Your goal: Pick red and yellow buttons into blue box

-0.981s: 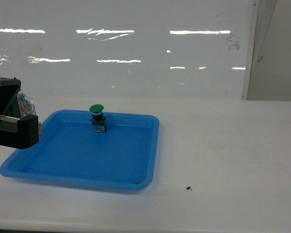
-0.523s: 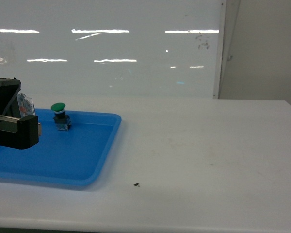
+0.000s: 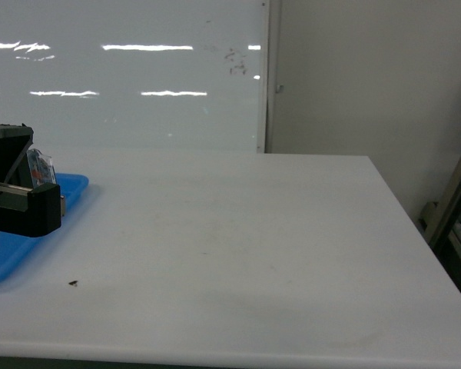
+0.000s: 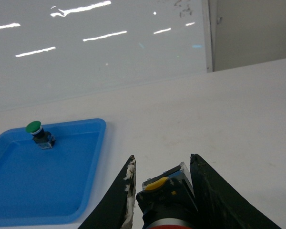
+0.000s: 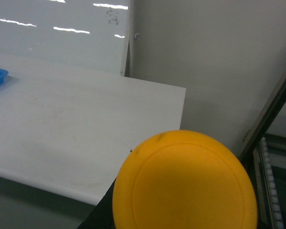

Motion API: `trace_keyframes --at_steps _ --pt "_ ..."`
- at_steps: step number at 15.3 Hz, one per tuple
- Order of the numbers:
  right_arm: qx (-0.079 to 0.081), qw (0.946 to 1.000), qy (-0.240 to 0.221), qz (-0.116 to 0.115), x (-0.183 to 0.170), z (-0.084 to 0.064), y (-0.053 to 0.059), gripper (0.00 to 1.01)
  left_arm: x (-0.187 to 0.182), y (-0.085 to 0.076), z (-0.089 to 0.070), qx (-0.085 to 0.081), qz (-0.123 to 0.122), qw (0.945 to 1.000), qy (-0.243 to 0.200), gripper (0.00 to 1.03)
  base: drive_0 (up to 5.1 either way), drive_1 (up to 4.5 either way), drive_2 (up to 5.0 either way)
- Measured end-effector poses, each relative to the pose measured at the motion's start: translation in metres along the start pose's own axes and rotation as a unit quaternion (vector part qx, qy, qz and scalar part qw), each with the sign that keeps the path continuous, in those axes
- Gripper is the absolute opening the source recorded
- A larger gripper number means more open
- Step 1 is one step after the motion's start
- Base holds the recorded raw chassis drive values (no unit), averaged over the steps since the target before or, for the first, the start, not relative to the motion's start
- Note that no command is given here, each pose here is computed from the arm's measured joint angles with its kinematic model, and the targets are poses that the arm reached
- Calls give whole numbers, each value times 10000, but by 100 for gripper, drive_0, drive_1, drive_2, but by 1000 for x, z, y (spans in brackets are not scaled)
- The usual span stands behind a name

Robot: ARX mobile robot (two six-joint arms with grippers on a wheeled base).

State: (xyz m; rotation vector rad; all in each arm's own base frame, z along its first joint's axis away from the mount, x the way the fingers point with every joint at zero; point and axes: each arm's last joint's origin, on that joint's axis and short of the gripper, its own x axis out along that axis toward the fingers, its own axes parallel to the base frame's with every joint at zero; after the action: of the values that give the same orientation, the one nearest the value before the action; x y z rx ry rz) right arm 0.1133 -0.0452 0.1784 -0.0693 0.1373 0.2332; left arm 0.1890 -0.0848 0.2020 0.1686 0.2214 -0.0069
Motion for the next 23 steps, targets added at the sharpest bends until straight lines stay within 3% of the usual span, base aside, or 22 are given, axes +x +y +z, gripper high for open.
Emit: trace_keyframes --at_steps 23 --pt "-7 10000 -7 -1 0 0 0 25 0 0 0 -12 -1 10000 -19 29 477 -368 -106"
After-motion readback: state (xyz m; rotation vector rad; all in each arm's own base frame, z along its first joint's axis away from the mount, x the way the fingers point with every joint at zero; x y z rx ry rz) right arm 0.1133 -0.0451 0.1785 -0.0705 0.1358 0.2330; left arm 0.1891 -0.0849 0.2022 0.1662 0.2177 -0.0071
